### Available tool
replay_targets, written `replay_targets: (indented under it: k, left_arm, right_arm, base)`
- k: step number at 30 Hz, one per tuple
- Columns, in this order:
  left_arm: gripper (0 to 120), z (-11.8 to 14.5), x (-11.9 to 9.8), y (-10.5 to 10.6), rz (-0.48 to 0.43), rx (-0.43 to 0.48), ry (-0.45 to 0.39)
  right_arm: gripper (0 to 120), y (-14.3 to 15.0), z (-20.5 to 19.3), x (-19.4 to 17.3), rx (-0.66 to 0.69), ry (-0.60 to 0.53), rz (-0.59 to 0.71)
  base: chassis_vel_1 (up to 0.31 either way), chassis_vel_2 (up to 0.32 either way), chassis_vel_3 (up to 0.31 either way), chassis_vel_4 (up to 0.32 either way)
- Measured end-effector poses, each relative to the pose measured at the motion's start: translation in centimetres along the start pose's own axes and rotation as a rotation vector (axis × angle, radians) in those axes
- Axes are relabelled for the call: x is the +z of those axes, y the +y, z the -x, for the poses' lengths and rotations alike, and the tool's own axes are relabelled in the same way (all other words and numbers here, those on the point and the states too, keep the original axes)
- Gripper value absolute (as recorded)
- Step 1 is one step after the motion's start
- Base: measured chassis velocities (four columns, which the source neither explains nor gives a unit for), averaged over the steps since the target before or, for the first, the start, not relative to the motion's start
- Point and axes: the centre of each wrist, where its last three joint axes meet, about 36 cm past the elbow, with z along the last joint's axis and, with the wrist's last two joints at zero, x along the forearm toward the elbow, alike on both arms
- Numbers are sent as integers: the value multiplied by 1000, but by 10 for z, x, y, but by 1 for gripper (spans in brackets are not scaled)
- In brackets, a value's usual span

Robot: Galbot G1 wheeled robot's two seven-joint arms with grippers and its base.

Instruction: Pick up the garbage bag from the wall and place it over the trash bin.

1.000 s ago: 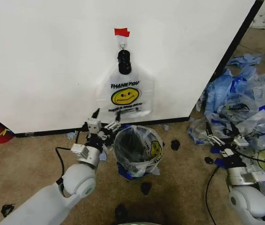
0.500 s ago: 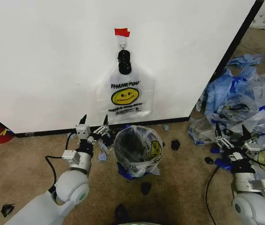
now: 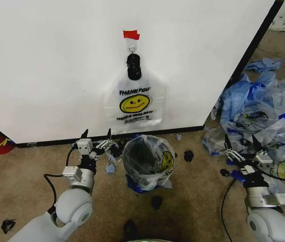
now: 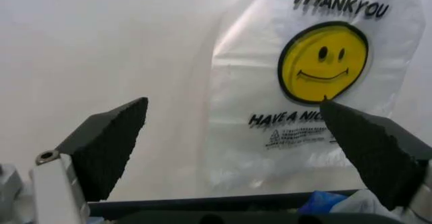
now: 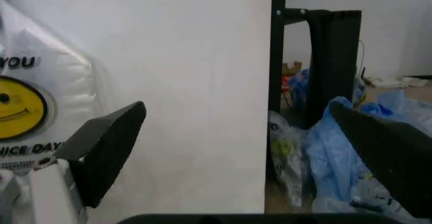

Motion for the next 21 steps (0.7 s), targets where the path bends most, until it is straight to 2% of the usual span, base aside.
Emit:
replay_targets:
  k: [21]
  left_arm:
    - [100,0,-2,-1,2,2,-1]
  right_arm:
    - [100,-1,0,0,-1,3,1]
  base:
    - [0,0,0,0]
